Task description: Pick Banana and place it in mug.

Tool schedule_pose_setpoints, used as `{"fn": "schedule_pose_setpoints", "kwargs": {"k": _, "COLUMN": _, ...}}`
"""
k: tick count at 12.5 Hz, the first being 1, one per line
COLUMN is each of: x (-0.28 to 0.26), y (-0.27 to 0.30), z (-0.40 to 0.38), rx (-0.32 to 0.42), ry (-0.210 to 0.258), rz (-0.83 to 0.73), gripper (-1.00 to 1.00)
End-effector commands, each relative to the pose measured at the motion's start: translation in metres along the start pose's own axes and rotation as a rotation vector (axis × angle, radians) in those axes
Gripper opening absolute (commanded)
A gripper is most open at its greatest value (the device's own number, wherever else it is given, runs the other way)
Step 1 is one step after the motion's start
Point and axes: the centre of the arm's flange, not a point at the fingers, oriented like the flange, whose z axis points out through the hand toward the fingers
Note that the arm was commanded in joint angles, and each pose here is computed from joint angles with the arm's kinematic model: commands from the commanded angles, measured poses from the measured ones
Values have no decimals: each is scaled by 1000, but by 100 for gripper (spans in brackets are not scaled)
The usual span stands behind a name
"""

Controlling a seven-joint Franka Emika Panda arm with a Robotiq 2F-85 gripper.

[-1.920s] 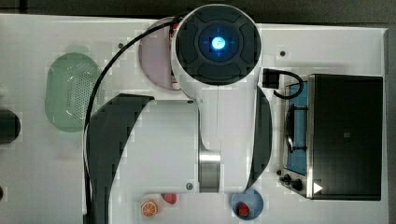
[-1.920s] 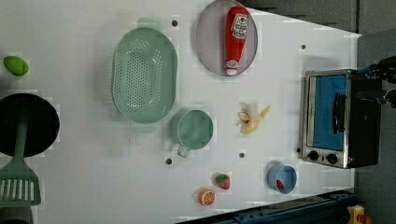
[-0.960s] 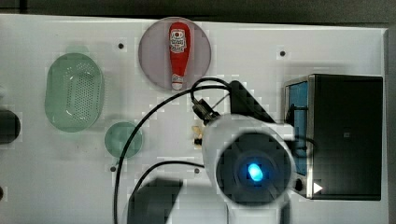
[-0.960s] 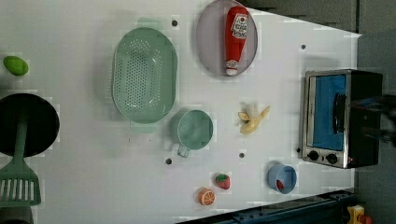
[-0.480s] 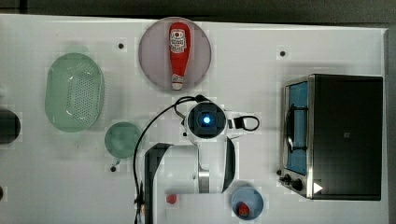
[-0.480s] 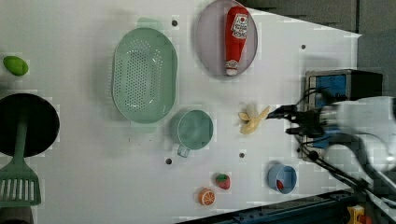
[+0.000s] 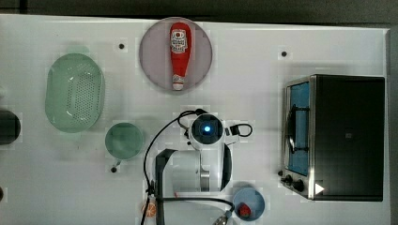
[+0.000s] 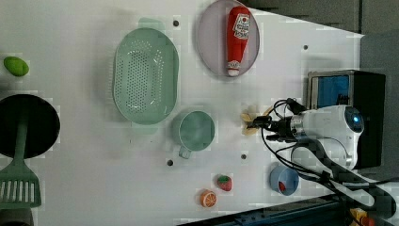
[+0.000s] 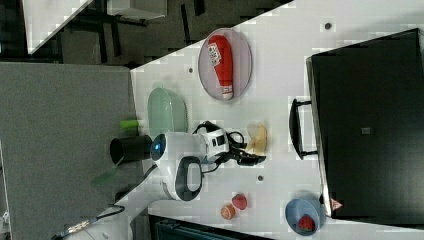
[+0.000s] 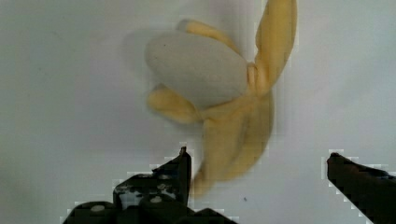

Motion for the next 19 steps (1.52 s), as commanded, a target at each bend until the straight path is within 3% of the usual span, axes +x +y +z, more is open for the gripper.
{"fn": "schedule_pose_setpoints", "kwargs": {"k": 1, "x": 16, "y": -9, "z": -6, "rx": 56, "ry": 93, "rz": -42, "gripper": 100}}
{"fn": "schedule_pose_setpoints", "kwargs": {"k": 4, "x": 14, "y": -13, "z": 11, "rx": 63, "ry": 104, "rz": -50, "gripper": 100}}
{"fn": "schedule_pose_setpoints", "kwargs": {"k": 5, "x": 13, "y": -14, "z": 11, "rx": 63, "ry": 103, "rz": -52, "gripper": 90}}
{"fn": "schedule_pose_setpoints", "kwargs": {"k": 6, "x": 13, "y": -13, "z": 12, "rx": 62, "ry": 101, "rz": -50, "gripper": 49}}
{"fn": "schedule_pose_setpoints", "kwargs": {"k": 10, "x": 13, "y": -13, "z": 11, "rx": 64, "ry": 103, "rz": -51, "gripper": -34}}
{"fn": "schedule_pose_setpoints", "kwargs": {"k": 13, "x": 16, "y": -12, "z": 6, "rx": 68, "ry": 112, "rz": -46, "gripper": -34}}
{"fn": "schedule_pose_setpoints", "kwargs": {"k": 17, "x": 25, "y": -5, "z": -66, "rx": 106, "ry": 181, "rz": -25, "gripper": -34}}
{"fn": "schedule_pose_setpoints", "kwargs": {"k": 19, "x": 20, "y": 7, "z": -126, "rx": 100, "ry": 162, "rz": -9, "gripper": -34}}
